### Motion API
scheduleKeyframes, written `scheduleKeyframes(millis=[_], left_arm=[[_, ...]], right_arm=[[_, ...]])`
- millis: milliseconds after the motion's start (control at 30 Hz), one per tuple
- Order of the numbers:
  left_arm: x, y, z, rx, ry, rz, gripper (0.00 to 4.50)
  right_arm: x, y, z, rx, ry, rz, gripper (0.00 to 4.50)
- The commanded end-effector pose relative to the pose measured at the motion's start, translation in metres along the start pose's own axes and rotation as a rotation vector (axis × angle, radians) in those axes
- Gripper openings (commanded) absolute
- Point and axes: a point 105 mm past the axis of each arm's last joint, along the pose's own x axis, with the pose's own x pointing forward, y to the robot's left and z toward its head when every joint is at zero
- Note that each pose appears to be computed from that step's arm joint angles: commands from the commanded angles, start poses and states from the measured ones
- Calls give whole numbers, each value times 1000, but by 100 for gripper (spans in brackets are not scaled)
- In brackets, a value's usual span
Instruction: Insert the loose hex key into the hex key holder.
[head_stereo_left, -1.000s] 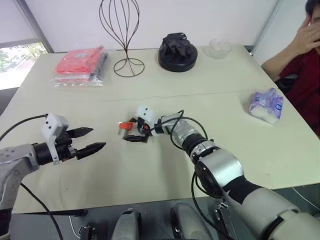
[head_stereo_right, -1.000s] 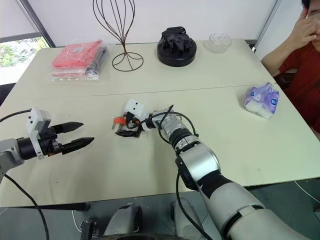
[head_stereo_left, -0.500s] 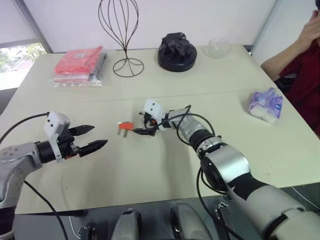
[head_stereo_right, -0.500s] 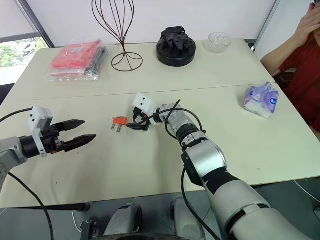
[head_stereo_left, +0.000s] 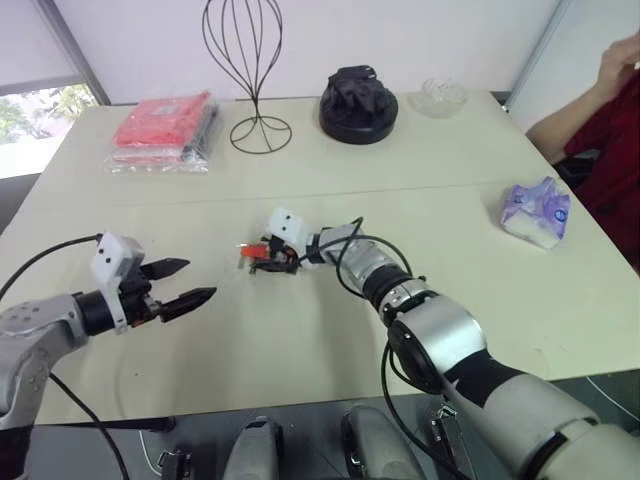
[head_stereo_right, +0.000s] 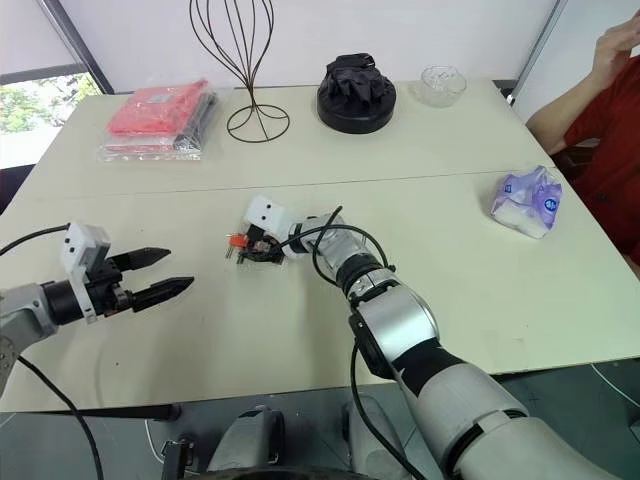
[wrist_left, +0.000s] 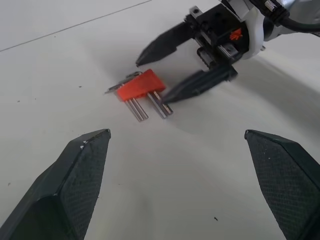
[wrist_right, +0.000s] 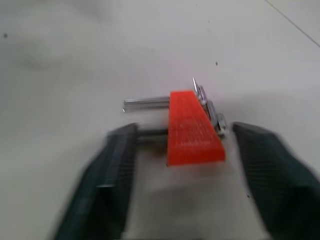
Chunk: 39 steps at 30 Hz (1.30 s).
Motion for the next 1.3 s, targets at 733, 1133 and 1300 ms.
scheduleKeyframes(millis=[733, 1133, 1300], left_arm=[[4, -2, 8, 29, -37, -7, 450], [3, -9, 4, 26, -28, -4, 450], [0, -10, 2, 25, -23, 12, 450]], right_arm=[[-13, -17, 12, -11, -52, -30, 349], [-3, -5, -6, 34, 11, -39, 349], [3, 1, -6, 43, 16, -38, 349]])
